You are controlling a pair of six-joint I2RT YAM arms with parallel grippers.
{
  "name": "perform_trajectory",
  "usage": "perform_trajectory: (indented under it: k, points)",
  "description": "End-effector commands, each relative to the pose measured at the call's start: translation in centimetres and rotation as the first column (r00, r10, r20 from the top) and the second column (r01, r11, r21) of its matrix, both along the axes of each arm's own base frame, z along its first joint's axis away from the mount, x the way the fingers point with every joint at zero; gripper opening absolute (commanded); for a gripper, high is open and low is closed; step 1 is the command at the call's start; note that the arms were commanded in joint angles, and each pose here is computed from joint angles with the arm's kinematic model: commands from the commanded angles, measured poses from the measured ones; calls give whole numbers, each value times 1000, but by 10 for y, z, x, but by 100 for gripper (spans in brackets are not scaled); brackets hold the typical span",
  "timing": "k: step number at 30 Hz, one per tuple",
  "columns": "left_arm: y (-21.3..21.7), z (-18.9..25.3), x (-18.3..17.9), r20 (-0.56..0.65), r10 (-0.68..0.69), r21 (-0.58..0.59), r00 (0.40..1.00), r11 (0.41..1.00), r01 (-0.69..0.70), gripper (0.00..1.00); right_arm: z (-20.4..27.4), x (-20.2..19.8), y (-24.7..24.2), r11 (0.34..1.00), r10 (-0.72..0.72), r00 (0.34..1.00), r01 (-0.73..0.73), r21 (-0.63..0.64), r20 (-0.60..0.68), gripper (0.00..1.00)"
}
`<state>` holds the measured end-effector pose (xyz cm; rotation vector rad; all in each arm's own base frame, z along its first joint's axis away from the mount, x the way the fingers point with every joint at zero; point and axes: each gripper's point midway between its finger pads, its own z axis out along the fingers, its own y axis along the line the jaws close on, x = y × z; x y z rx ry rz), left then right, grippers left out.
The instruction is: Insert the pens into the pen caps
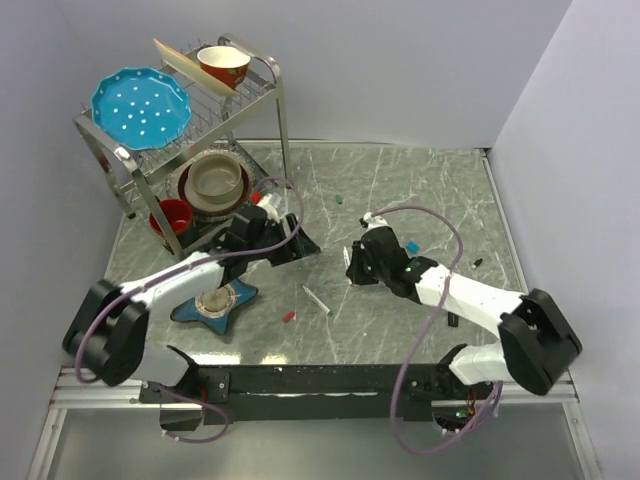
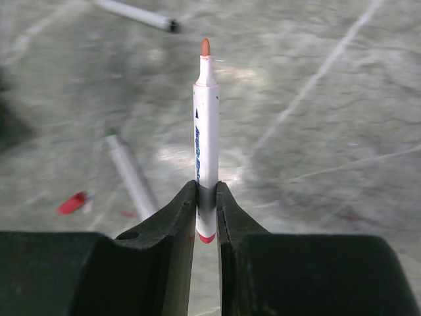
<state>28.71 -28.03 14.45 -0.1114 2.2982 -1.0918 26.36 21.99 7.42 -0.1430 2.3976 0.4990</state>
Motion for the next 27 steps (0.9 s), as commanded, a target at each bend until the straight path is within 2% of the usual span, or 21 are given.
perform_trajectory:
  k: [1,11,17,20,21,23,24,26,27]
  points:
    - [-41,26,12,74,-83,-100,994,991,91,72,39,-2,27,988,10,995,-25,153,96,16]
    - [-58,22,18,104,-101,-95,989,989,111,71,62,-16,47,976,47,990,-73,204,131,16]
    - [-60,8,12,70,-115,-93,991,988,122,65,74,-20,53,967,49,987,-85,240,154,16]
    - [-65,10,6,66,-147,-125,987,980,154,52,76,-22,56,963,60,986,-97,250,153,16]
    - [-65,11,4,68,-157,-133,985,977,165,40,77,-22,57,962,63,986,-101,254,153,17]
    - [-70,18,-3,76,-196,-165,978,965,206,24,78,-26,59,958,83,985,-121,259,152,19]
    - [-70,20,-7,79,-215,-175,973,958,226,11,79,-27,59,956,88,984,-127,264,154,24]
    - [-73,28,-16,95,-259,-205,961,940,274,1,83,-30,58,953,92,982,-135,273,166,31]
    - [-73,32,-21,104,-275,-214,956,932,292,1,84,-34,59,948,110,981,-152,281,162,38]
